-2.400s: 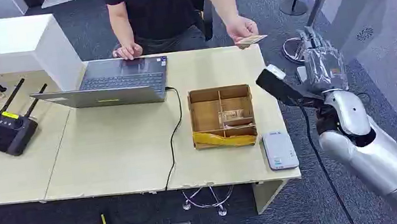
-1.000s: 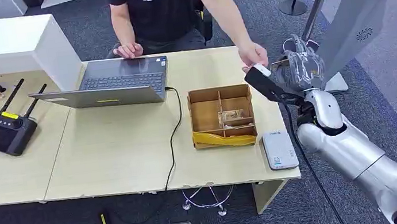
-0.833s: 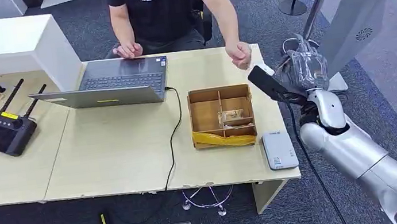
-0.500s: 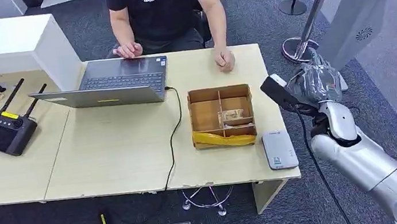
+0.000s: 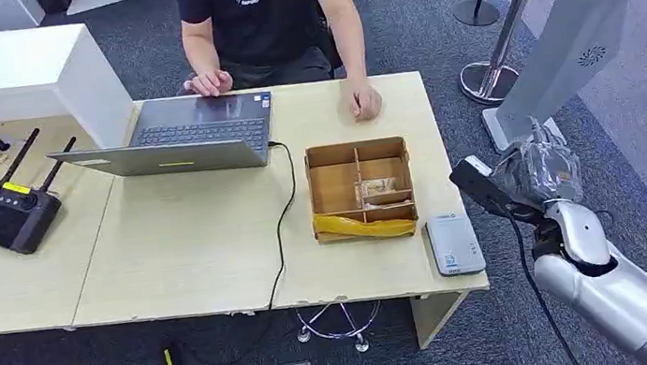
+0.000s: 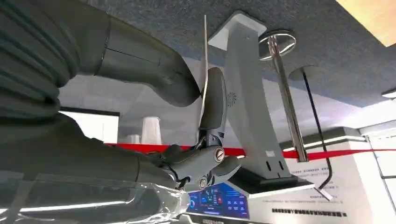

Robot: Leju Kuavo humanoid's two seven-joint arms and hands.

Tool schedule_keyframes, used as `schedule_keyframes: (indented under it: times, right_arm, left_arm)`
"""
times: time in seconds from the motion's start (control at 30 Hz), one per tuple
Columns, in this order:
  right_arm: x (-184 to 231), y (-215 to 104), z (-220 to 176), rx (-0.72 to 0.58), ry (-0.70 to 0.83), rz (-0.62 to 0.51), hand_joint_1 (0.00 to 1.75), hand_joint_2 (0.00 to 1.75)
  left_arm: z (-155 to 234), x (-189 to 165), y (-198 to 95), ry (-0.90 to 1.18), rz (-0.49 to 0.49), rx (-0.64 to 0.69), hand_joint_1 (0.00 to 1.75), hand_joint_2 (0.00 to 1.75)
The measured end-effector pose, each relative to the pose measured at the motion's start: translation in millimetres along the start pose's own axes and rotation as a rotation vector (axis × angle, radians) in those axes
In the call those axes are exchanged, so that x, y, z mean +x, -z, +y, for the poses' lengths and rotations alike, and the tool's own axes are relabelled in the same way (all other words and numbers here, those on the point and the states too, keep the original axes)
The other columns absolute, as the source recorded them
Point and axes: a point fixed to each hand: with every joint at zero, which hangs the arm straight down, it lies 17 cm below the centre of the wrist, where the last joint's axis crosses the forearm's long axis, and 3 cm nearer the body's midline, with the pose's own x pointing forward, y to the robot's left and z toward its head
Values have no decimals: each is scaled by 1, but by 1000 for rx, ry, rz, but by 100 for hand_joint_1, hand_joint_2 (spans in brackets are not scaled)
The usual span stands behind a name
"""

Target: Pass the card to the sensor for recognition and then transmit it.

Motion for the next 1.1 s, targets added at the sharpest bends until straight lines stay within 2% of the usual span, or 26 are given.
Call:
schedule_keyframes:
  times: [0.27,1.1]
  right_arm:
    - [-3,-15,23,56,-5,0,175,175]
    - [37,-48,92,199,50,-59,175,175]
  left_arm:
    - [0,0,0,-1,-1,0,0,0]
    - [0,2,0,-11,-5,0,0,0]
